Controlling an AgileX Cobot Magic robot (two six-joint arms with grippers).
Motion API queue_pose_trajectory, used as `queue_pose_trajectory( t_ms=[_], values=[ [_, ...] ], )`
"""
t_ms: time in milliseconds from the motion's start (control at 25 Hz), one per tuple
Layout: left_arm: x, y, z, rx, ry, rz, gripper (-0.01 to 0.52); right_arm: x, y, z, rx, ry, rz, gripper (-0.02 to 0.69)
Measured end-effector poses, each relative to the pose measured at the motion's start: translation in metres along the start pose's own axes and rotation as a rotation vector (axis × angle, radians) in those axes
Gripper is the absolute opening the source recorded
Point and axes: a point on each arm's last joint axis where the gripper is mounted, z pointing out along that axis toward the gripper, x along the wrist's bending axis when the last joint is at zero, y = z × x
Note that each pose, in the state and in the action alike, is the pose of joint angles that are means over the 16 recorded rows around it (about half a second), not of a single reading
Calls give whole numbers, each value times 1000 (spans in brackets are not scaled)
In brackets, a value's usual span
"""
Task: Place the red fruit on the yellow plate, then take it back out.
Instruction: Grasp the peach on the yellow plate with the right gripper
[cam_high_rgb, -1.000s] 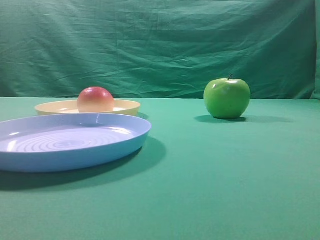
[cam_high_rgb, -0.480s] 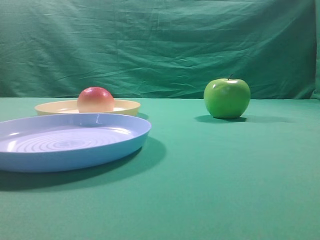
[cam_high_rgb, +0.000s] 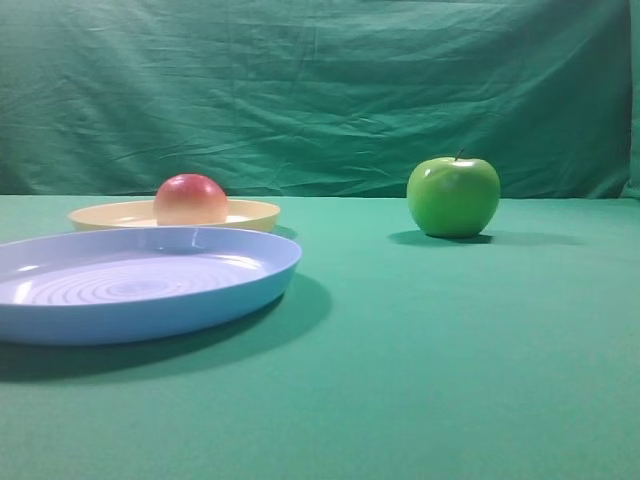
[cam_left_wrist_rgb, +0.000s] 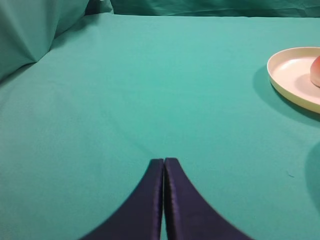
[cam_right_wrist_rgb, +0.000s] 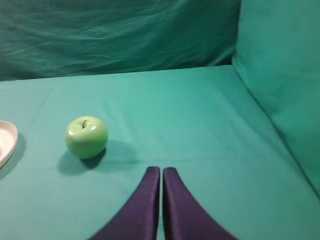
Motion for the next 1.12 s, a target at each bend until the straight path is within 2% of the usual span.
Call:
queue_pose_trajectory(
  t_ms=[240, 600, 1120],
  values=[
    [0, 0, 0, 0, 0, 1, 0, -5, -43, 12, -64, -78, 20, 0],
    [0, 0, 0, 0, 0, 1, 0, -6, -96, 30, -61, -99, 20, 0],
    [0, 0, 0, 0, 0, 1, 0, -4, -126, 38, -24, -69, 9, 0]
  ],
)
